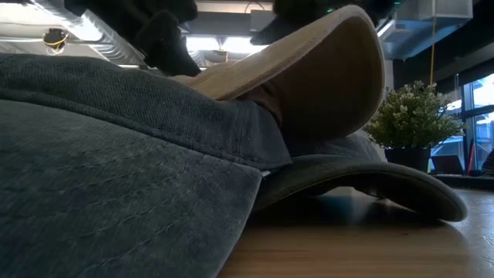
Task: Pick & Place hat
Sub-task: Put the left brown cap into the right transparent bin
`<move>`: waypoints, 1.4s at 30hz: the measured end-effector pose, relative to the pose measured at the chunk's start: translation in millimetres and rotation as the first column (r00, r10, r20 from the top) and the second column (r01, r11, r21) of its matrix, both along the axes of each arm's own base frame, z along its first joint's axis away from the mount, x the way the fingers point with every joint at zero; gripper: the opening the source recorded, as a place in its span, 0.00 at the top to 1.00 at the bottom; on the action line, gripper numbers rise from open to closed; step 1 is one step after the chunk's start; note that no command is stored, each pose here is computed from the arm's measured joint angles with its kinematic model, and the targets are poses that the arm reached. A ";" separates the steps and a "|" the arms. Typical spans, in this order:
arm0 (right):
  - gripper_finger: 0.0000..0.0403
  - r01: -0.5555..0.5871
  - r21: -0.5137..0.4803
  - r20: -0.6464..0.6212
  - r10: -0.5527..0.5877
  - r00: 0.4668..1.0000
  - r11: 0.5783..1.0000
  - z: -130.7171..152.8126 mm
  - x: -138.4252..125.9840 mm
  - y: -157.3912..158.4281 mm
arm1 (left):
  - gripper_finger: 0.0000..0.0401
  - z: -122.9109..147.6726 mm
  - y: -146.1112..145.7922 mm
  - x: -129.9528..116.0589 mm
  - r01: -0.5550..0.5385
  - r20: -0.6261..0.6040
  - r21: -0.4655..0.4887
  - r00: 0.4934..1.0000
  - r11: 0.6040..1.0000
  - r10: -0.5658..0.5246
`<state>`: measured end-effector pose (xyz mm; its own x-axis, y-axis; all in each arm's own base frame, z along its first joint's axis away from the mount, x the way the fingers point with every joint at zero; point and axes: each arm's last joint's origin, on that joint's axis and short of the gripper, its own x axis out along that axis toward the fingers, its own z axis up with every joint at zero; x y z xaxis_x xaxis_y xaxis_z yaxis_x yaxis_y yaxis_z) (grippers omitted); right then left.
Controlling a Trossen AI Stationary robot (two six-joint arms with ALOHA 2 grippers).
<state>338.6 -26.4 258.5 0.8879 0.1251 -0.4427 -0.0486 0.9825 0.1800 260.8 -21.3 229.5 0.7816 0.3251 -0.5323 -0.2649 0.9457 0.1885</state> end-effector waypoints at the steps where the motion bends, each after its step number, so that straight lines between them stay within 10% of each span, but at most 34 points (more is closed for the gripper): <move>1: 0.43 -0.002 -0.002 -0.019 0.002 1.000 1.000 -1.4 6.7 -0.6 | 0.99 0.1 -1.5 -0.2 -0.001 0.001 0.007 1.000 1.000 0.001; 20: 0.46 -0.073 0.079 -0.165 0.086 0.983 0.994 -8.1 56.7 -3.0 | 0.99 -3.2 -17.3 -0.7 0.003 -0.009 0.065 1.000 0.998 -0.003; 42: 0.92 -0.103 0.040 -0.171 0.109 0.979 0.994 -8.9 55.8 -2.9 | 0.99 0.5 -19.3 1.4 -0.003 0.039 0.062 0.999 0.998 0.001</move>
